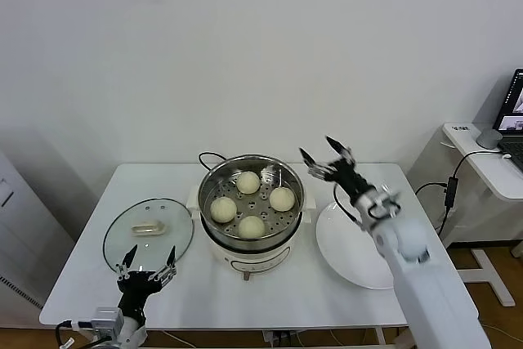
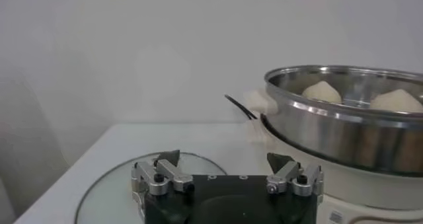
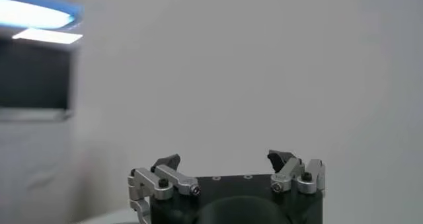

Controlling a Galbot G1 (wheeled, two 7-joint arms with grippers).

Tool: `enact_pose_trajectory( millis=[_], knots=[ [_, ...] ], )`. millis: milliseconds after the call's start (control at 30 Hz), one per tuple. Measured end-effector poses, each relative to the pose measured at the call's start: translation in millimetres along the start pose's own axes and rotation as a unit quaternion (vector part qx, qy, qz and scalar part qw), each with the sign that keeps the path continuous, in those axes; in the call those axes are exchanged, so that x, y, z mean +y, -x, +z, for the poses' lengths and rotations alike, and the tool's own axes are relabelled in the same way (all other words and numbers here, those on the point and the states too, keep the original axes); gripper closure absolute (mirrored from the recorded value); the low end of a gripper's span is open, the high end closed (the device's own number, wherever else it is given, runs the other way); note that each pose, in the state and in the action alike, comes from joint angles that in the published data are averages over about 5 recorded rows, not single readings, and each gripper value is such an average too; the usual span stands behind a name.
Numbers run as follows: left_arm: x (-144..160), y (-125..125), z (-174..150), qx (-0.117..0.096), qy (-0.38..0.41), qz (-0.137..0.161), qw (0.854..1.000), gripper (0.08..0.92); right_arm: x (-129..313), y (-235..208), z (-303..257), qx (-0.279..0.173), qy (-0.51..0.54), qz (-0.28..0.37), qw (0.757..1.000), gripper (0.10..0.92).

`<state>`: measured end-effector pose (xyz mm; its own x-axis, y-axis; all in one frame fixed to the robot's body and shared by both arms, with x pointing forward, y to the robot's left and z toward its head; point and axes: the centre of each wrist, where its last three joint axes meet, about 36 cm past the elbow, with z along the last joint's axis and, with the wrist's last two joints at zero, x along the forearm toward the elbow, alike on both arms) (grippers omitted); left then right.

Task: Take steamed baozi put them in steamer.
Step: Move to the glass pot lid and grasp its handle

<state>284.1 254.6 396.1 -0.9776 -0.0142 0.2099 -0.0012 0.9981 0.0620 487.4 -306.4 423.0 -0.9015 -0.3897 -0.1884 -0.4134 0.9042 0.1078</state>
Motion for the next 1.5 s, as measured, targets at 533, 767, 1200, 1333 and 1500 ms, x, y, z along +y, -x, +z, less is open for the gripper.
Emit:
enact_pose_trajectory(
  millis=[533, 767, 1200, 1333, 1500],
  knots=[
    [16, 37, 33, -0.028, 0.305, -0.132, 0.943, 0.177, 7, -126, 40, 0.013, 0.04, 0.156, 0.987, 0.2],
    [42, 54, 53, -0.017, 0.551, -0.112, 0.827, 0.177, 12, -148, 45, 0.022, 0.045, 0.179, 0.983, 0.2],
    [79, 98, 67, -0.016, 0.72, -0.075, 0.689, 0.177, 14, -156, 54, 0.036, 0.049, 0.201, 0.978, 0.2],
    [79, 108, 72, -0.017, 0.725, -0.064, 0.685, 0.177, 13, -157, 56, 0.041, 0.048, 0.205, 0.977, 0.2],
    [79, 116, 77, -0.018, 0.728, -0.049, 0.684, 0.177, 11, -158, 60, 0.045, 0.047, 0.211, 0.975, 0.2]
  ],
)
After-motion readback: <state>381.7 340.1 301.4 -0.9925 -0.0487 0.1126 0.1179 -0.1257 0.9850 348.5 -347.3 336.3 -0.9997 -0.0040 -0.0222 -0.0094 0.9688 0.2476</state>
